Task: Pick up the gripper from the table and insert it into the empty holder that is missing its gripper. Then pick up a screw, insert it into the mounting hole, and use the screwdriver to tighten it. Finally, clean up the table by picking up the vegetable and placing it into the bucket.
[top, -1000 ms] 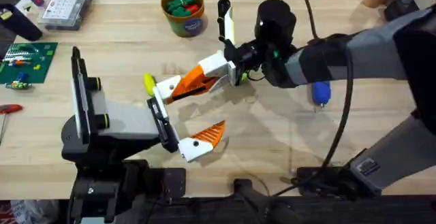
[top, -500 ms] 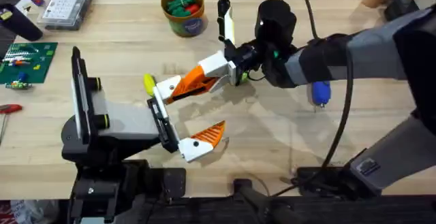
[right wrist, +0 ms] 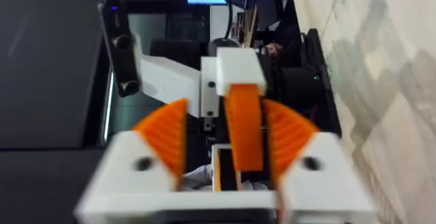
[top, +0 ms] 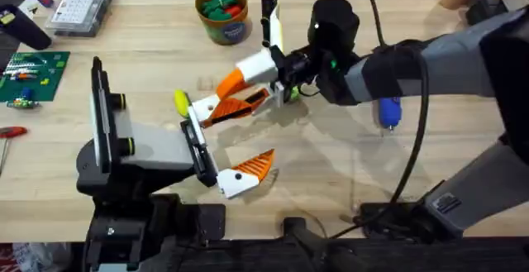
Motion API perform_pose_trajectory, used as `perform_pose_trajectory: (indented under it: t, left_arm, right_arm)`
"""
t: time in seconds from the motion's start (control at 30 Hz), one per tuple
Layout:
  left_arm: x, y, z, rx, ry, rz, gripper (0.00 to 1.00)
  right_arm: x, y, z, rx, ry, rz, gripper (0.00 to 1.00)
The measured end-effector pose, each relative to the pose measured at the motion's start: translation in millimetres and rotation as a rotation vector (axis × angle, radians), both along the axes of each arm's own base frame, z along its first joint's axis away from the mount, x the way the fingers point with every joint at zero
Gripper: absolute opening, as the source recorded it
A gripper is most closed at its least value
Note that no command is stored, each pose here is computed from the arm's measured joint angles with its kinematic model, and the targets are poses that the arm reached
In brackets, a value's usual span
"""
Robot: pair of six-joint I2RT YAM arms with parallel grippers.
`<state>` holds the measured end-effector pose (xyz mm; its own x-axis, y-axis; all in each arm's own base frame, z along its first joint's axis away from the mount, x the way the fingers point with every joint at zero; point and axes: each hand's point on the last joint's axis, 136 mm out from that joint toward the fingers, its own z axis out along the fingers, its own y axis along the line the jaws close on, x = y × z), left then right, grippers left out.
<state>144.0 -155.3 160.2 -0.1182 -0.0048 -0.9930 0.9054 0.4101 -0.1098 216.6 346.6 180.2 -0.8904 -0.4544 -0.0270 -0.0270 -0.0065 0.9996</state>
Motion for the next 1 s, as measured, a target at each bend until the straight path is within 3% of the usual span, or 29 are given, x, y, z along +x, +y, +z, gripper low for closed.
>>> perform_pose_trajectory:
  t: [0.07, 0.13, 0.7, 1.0]
  left_arm:
    - [-1.2, -0.6, 0.0, -0.001, 0.002, -0.008, 0.986]
    - [-1.9, -0.9, 0.0, -0.002, 0.002, -0.012, 0.986]
    - [-2.5, -1.2, -0.1, -0.002, 0.003, -0.016, 0.986]
    - [-2.5, -1.2, -0.1, -0.002, 0.003, -0.016, 0.986]
  right_arm:
    - [0.1, 1.1, 2.3, 0.006, -0.010, 0.004, 0.923]
    - [-0.3, 1.7, 2.9, 0.007, -0.011, 0.006, 0.992]
    - [8.7, 4.9, -4.9, -0.041, 0.054, -0.051, 0.996]
    - [52.3, -2.3, -6.1, -0.015, -0.036, -0.247, 0.996]
